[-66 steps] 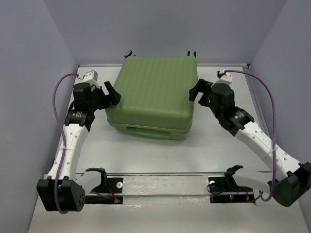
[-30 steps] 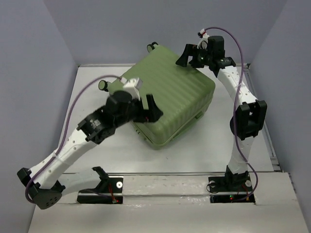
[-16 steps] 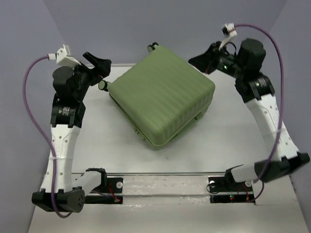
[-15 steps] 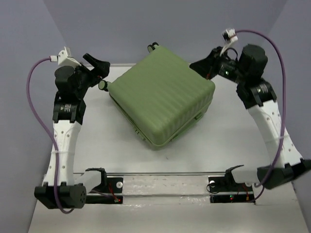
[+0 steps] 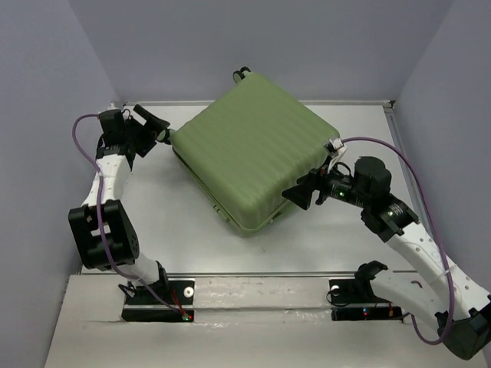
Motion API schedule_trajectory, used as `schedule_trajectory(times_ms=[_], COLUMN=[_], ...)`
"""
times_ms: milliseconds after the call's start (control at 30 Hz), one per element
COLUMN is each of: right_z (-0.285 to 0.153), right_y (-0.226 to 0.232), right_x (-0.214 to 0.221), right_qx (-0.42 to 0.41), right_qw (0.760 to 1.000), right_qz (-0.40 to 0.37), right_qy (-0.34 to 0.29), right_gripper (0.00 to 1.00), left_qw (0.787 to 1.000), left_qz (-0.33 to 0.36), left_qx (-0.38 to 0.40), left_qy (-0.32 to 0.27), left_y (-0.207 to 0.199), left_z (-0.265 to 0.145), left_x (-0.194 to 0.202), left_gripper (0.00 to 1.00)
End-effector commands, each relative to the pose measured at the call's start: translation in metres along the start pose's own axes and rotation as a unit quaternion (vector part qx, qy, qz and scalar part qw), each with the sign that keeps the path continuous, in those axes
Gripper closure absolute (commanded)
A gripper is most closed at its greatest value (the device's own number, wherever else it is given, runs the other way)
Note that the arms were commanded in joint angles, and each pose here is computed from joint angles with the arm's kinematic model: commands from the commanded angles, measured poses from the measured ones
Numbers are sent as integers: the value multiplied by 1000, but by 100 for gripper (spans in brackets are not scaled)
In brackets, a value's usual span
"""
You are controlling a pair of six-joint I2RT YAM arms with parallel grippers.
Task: Pack the luggage
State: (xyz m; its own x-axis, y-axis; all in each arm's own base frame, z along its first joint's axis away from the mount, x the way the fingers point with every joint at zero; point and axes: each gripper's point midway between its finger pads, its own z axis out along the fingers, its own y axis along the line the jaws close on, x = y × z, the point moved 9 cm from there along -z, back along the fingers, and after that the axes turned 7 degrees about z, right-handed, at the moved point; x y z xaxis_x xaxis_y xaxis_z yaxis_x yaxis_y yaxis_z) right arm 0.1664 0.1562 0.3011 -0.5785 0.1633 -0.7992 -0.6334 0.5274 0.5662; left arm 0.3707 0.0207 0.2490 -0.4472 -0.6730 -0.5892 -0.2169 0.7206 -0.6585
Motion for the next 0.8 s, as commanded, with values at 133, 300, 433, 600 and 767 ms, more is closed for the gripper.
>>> schedule_trajectory(times_ms=[133,300,433,600,767], right_z=[-2,-2,0,2,7], right_y=[11,6,2,-4,-11], right_x=[-2,7,13,19,25], right_qx=[-44,-38,-37,-31,-19], right_qw=[998,998,999,999,1000], right_qz=[-29,-28,-25,-23,-17], right_qy=[-37,-34,-28,-24,-14], right_gripper=[9,9,9,8,9], left_qw=[996,994,992,988,986], left_qz=[-40,-67,-77,-90,-104], left_qx=[69,84,100,118,131], left_qy=[29,34,30,40,15], left_y=[-4,-1,-7,-17,-23], left_z=[51,67,76,82,71], left_x=[-7,-4,-5,7,5], left_gripper=[1,1,3,13,76])
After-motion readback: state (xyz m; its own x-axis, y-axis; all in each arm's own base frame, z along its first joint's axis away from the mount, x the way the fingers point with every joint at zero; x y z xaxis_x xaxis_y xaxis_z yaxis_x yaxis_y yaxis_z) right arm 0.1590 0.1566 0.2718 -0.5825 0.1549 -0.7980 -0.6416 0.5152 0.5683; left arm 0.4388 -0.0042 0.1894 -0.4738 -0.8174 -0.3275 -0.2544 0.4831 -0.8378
